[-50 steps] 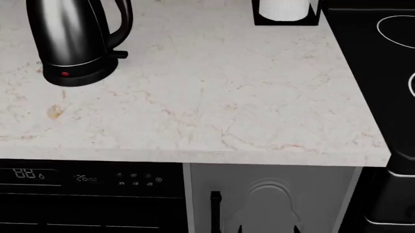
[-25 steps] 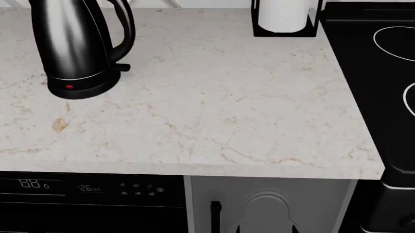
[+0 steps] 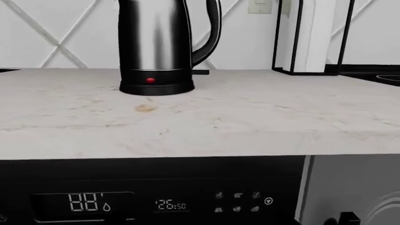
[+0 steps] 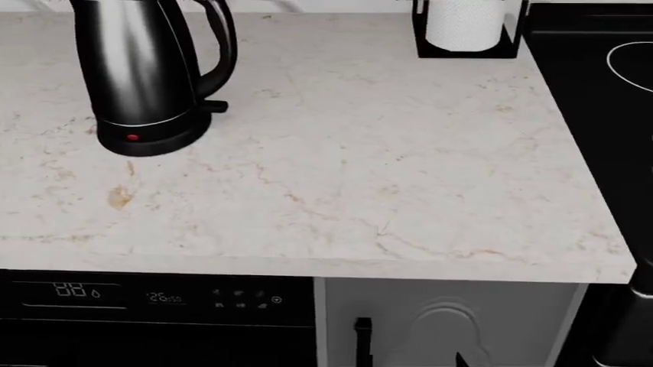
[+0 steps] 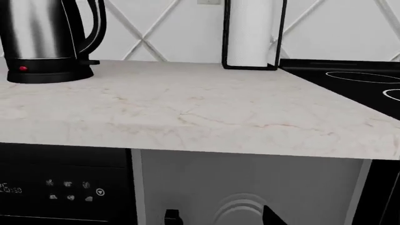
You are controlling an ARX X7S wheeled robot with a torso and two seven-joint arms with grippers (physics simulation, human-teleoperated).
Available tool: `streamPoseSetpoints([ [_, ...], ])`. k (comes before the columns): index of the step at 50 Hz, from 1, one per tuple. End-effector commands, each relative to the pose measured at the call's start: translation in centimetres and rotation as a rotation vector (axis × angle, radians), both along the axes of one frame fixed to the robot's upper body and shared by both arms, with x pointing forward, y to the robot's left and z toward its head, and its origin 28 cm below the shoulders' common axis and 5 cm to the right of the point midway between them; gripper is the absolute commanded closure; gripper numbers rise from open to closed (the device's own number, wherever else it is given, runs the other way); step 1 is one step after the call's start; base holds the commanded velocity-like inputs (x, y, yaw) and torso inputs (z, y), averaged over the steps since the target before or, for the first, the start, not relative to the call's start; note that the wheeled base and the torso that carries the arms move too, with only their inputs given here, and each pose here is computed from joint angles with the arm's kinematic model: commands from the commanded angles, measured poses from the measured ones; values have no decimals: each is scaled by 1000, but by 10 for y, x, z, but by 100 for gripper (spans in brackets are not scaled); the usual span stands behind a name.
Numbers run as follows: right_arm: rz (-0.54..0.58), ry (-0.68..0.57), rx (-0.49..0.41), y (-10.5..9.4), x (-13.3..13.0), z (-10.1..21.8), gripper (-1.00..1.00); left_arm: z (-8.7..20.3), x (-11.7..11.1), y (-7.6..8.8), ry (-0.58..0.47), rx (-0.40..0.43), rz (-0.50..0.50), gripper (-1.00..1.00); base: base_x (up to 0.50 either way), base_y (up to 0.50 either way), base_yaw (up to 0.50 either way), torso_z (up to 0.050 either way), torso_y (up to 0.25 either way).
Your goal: Close the lid of the electric kettle.
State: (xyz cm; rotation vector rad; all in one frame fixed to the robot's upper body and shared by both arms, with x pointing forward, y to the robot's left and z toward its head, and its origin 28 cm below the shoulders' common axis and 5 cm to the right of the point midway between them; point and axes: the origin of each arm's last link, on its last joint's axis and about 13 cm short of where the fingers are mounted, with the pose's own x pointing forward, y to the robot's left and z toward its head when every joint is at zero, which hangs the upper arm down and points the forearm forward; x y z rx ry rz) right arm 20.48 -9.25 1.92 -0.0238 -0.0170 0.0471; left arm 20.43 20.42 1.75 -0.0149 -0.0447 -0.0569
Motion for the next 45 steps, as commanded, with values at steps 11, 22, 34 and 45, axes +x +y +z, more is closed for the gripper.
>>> streamPoseSetpoints([
  [11, 18, -41, -11, 2, -2, 3, -100, 0, 0, 2, -1, -28, 7, -100, 0, 500, 0, 0, 0],
  [22, 19, -41, -10, 2, -2, 3, -100, 0, 0, 2, 1, -25, 8, -100, 0, 500, 0, 0, 0],
  [34, 19, -9, -11, 3, 0, 1, -100, 0, 0, 1, 0, -16, 13, -100, 0, 297, 0, 0, 0],
  [45, 15, 62, -70, -3, 3, 22, -100, 37, -2, 10, 25, 49, -5, -100, 0, 0, 0, 0, 0],
])
